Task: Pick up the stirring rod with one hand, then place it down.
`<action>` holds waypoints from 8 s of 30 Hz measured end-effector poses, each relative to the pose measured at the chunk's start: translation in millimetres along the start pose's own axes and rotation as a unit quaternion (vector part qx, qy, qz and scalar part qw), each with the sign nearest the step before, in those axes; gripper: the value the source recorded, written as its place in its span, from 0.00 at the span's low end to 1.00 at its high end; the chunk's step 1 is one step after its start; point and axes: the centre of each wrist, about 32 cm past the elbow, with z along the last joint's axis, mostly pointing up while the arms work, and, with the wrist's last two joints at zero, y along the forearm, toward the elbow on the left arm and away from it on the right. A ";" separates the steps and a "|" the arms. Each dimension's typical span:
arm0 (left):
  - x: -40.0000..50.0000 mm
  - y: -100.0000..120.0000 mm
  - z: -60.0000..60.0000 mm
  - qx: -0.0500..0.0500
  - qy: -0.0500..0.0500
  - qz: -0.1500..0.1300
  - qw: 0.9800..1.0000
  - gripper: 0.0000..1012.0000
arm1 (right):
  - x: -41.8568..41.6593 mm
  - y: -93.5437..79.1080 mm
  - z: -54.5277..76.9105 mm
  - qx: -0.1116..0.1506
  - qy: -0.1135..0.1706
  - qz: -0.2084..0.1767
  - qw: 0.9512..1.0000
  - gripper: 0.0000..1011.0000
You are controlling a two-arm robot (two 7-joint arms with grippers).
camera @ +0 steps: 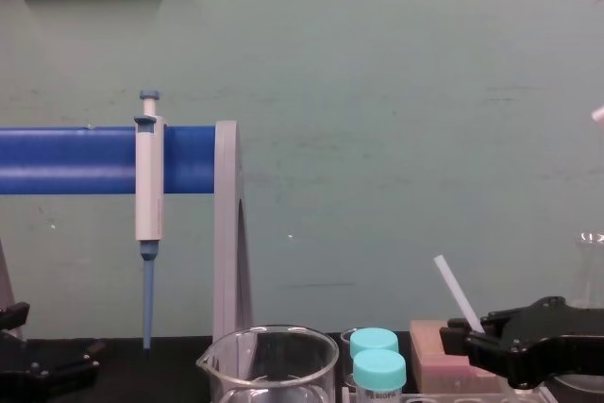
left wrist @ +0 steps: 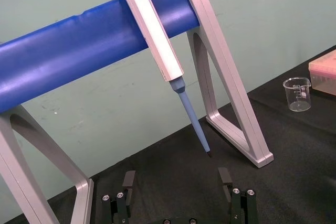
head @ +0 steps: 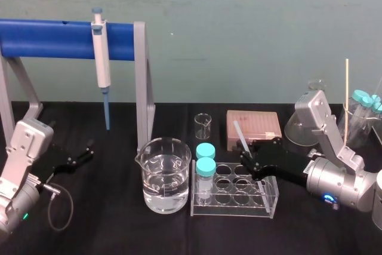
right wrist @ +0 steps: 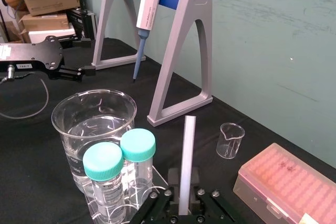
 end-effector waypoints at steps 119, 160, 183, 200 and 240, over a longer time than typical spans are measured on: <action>0.0 0.0 0.0 0.000 0.000 0.000 1.000 0.99 | 8.9 -26.7 15.7 0.248 -0.018 -0.057 0.967 0.07; 0.0 0.0 0.0 0.000 0.000 0.000 1.000 0.99 | 7.0 -27.4 13.5 0.245 -0.016 -0.054 0.968 0.07; 0.0 0.0 0.0 0.000 0.000 0.000 1.000 0.99 | -8.0 -34.3 -14.2 0.201 0.035 0.011 0.979 0.07; 0.0 0.0 0.0 0.000 0.000 0.000 1.000 0.99 | -3.9 -25.7 -25.7 0.199 0.018 0.000 0.980 0.07; 0.0 0.0 0.0 0.000 0.000 0.000 1.000 0.99 | -7.7 -9.6 -65.6 0.168 0.042 0.003 0.985 0.07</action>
